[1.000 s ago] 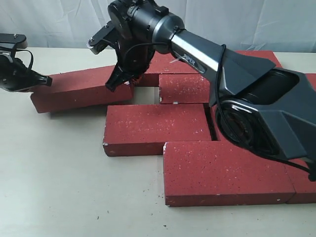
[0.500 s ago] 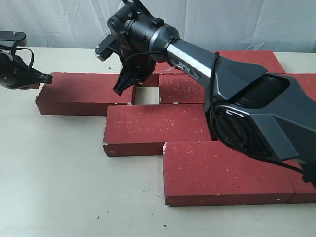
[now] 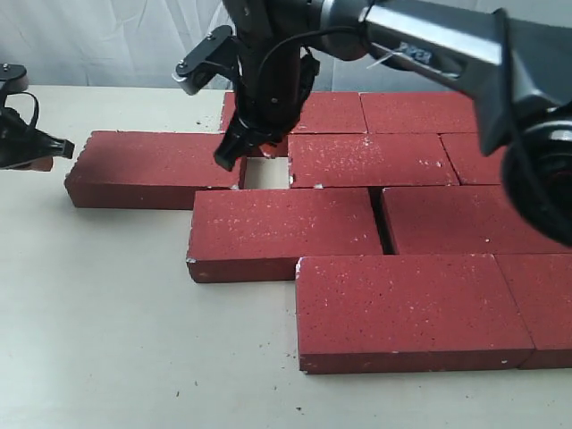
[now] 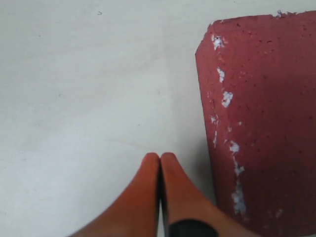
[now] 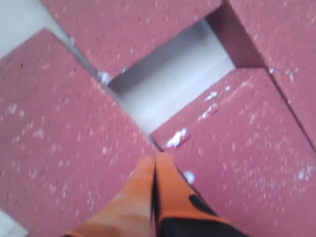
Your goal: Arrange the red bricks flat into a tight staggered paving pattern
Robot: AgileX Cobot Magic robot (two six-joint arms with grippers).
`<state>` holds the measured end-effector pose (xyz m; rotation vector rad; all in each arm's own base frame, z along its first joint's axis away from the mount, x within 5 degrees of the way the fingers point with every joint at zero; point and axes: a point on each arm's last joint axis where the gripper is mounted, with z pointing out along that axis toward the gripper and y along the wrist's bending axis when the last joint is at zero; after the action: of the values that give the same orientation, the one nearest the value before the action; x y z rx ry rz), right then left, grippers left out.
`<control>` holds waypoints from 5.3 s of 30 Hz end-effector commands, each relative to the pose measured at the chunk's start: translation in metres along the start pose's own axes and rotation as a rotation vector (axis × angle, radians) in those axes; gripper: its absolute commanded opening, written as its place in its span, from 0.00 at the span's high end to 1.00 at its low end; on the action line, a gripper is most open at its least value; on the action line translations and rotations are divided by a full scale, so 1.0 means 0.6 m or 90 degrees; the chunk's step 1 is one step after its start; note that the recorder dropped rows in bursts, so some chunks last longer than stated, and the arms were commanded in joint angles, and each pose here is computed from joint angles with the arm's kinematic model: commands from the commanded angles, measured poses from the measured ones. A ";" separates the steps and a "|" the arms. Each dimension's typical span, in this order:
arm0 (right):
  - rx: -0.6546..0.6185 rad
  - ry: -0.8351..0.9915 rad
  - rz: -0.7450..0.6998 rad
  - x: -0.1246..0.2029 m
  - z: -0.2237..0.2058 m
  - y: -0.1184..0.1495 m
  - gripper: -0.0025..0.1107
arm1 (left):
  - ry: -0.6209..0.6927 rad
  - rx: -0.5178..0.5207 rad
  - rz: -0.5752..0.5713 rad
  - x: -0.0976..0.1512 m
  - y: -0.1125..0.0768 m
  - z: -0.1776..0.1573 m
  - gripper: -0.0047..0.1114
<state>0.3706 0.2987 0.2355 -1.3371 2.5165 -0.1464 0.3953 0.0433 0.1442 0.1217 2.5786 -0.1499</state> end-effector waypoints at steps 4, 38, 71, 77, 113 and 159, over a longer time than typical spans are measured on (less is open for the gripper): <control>0.016 -0.074 0.004 0.097 -0.071 -0.005 0.99 | -0.002 0.010 -0.042 0.004 0.000 0.010 0.96; 0.089 -0.266 0.127 0.246 -0.051 -0.069 0.99 | 0.012 0.057 -0.009 0.005 -0.095 0.058 0.96; 0.090 -0.270 0.128 0.245 -0.051 -0.070 0.99 | 0.005 0.053 0.043 0.003 -0.122 0.061 0.96; 0.090 -0.270 0.128 0.245 -0.051 -0.070 0.99 | 0.005 0.041 0.041 0.003 -0.104 0.060 0.96; 0.089 -0.271 0.130 0.244 -0.052 -0.070 0.99 | 0.246 0.311 0.384 0.074 -0.285 0.002 0.96; 0.087 -0.302 0.149 0.238 -0.055 -0.071 0.99 | 0.185 0.153 0.405 0.032 -0.288 -0.033 0.96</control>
<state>0.3178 0.1557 0.2416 -0.9300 2.2192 0.0184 0.3473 -0.1255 0.1446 1.1928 2.6673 -0.2704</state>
